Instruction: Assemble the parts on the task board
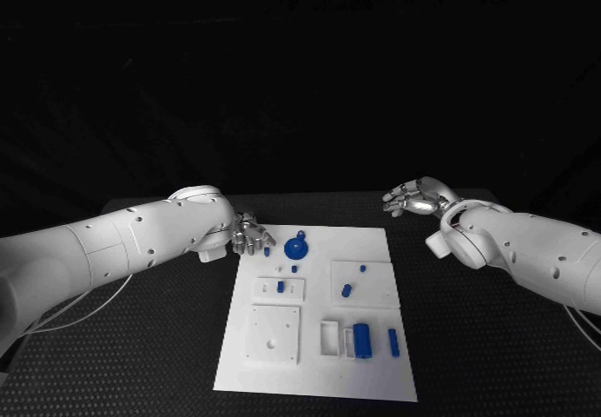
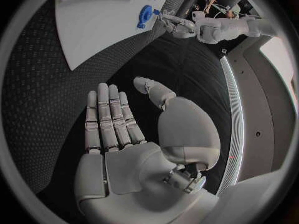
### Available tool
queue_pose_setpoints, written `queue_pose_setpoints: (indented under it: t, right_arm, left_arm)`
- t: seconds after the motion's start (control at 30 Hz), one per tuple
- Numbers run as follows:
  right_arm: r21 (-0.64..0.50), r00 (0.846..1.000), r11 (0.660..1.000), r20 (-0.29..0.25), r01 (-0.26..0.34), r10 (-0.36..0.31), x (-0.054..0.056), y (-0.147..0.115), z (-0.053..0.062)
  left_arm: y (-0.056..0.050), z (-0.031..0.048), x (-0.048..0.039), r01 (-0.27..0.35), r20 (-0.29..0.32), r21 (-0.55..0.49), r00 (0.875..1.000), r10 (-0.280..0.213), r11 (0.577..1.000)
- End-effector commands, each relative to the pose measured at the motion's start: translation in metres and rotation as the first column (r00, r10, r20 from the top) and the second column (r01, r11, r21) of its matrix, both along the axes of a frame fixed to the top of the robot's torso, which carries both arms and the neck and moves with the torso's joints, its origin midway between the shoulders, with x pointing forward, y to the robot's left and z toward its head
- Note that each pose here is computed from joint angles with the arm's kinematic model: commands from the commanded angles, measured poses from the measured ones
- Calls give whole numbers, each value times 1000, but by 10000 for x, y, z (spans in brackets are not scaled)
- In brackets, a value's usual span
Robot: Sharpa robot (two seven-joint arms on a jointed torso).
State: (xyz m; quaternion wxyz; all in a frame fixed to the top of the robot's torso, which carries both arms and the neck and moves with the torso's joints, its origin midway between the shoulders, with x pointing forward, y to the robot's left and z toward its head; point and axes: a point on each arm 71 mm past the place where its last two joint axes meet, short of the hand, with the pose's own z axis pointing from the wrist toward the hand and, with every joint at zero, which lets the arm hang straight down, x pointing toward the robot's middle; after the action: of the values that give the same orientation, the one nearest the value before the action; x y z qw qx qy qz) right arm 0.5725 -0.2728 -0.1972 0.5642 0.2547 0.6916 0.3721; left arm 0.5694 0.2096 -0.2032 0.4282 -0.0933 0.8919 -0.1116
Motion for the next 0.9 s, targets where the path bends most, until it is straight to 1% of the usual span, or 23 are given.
queue_pose_setpoints:
  t: [0.03, 0.47, 0.63, 0.9]
  right_arm:
    - [4, 1000, 1000, -1, -14, 14, -4, 21, 0]
    - [6, 1000, 1000, -1, -20, 20, -8, 47, 0]
    - [7, 1000, 1000, -2, -21, 21, -9, 52, 0]
    - [7, 1000, 1000, -2, -22, 22, -9, 57, 0]
  left_arm:
    - [-25, -8, 7, 15, 0, -4, 1000, -15, 1000]
    - [-25, -123, 19, 8, -17, -12, 1000, -9, 1000]
    - [-32, -150, 21, 4, -17, -12, 1000, -5, 1000]
    - [-38, -168, 23, 3, -19, -20, 1000, -3, 1000]
